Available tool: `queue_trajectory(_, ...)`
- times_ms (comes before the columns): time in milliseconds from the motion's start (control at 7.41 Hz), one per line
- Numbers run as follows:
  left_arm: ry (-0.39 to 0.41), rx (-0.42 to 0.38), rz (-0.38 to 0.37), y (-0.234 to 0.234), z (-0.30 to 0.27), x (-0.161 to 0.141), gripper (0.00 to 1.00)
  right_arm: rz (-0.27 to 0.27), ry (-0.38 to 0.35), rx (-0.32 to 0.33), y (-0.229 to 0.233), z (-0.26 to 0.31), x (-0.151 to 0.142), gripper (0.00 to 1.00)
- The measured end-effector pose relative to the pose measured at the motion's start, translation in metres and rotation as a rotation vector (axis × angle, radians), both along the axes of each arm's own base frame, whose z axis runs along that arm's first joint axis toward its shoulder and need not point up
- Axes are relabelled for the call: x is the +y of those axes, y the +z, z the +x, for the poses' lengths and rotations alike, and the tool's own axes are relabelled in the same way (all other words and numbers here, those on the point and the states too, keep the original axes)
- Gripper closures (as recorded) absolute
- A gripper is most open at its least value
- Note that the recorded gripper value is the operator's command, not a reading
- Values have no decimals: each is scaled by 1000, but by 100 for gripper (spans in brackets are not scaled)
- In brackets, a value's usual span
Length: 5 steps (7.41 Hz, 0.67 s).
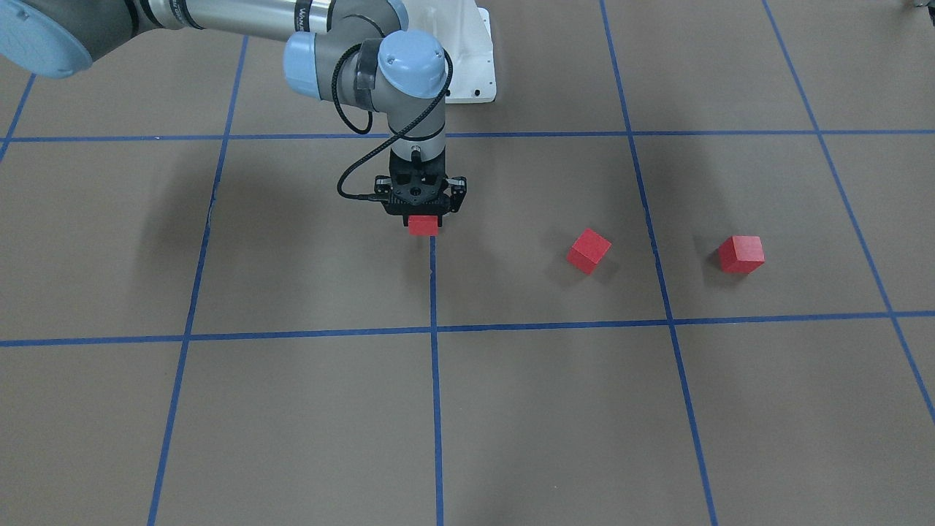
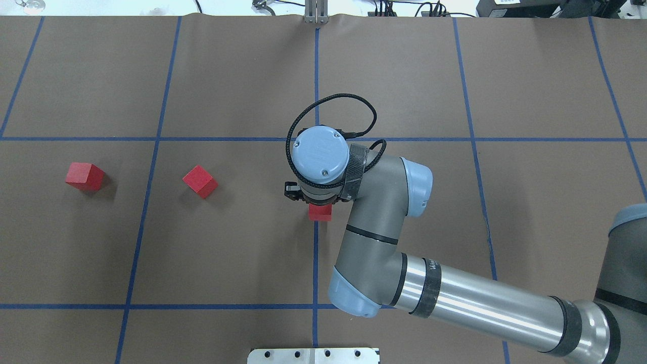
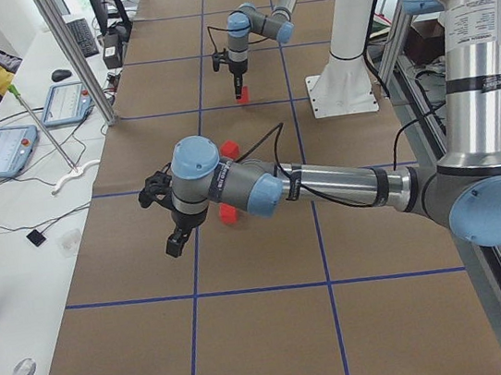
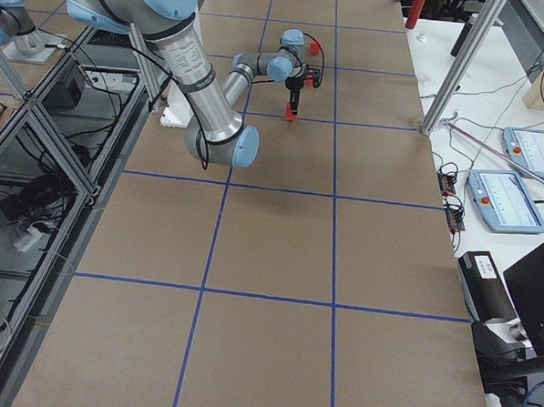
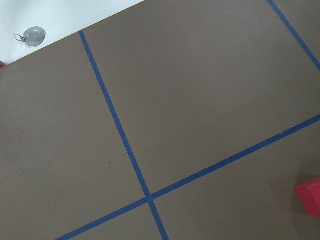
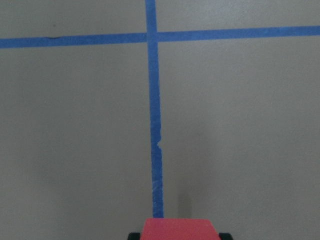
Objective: Form red blocks into L shape at center
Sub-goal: 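Carry the red cube with the right gripper to the table centre and lower it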
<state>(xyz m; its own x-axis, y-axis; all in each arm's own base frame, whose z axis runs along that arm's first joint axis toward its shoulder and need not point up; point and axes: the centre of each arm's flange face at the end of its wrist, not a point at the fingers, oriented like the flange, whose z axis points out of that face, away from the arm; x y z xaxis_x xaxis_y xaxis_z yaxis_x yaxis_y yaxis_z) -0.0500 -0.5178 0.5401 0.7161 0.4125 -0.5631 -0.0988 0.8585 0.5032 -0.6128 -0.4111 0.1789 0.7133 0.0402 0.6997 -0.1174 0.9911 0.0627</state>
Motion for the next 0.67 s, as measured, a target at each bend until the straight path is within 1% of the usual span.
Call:
queue_trajectory(135, 0, 0, -1, 0, 0, 0, 0, 1, -3, -1, -2, -3, 1, 65)
queue_trajectory(405, 1, 0, -3, 3, 0, 1, 0, 1, -3, -4, -5, -7, 3, 55)
queue_trajectory(675, 1, -1, -4, 6, 0, 2, 0, 3, -5, 1, -3, -11, 6, 52)
